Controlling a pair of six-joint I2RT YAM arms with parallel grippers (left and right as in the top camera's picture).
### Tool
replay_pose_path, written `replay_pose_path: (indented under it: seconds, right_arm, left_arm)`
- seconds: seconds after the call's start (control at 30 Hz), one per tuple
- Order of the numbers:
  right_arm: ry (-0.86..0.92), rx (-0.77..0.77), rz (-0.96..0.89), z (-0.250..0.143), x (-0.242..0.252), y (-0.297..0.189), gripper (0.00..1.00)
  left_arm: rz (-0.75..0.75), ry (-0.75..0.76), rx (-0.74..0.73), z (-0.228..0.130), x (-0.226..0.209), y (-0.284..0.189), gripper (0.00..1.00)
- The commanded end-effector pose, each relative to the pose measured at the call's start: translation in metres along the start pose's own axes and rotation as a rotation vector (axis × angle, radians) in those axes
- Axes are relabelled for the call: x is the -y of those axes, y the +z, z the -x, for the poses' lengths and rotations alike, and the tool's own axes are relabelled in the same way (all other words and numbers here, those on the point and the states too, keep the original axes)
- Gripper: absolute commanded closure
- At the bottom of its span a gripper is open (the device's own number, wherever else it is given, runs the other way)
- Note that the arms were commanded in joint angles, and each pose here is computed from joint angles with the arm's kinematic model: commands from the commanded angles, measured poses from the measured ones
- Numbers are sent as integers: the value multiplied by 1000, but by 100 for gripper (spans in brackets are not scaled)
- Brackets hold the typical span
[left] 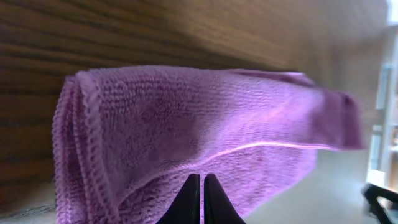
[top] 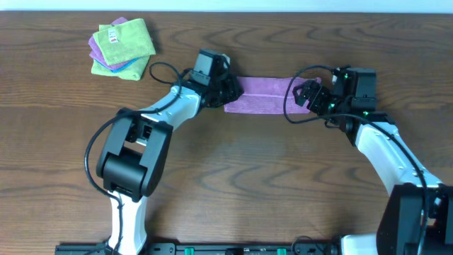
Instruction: Fold the cloth
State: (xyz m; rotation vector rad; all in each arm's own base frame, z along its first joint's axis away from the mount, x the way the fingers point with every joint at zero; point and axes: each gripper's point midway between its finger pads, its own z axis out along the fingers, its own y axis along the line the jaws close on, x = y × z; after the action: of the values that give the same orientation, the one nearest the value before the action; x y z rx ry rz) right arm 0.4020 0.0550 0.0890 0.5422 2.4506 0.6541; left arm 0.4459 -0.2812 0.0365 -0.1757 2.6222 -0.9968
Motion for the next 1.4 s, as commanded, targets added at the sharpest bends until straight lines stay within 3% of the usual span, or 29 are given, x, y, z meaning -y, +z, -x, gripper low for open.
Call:
replay_pose_path:
  seconds: [0.0, 0.33, 0.9, 1.1, 1.27, 1.33, 1.37]
  right_arm:
    - [49, -10, 1, -1, -2, -1, 1]
    - [170, -65, -44, -29, 29, 29, 1]
    - [208, -10, -44, -27, 49, 85, 2]
    - [161, -6, -4, -37, 42, 112, 34]
    - [65, 33, 27, -32, 29, 118, 73]
    - [5, 60, 49, -26, 23, 117, 96]
    - [4, 66, 51, -24, 22, 116, 99]
  left_arm:
    - [114, 81, 77, 9, -10, 4, 94]
    - [278, 161, 169, 14, -26, 7, 95]
    - [316, 153, 130, 5, -39, 11, 94]
    - [326, 148, 117, 2, -41, 10, 95]
    - [338, 143, 104, -1, -45, 9, 94]
    - [342, 140, 100, -2, -46, 9, 94]
    - [344, 140, 100, -2, -47, 9, 94]
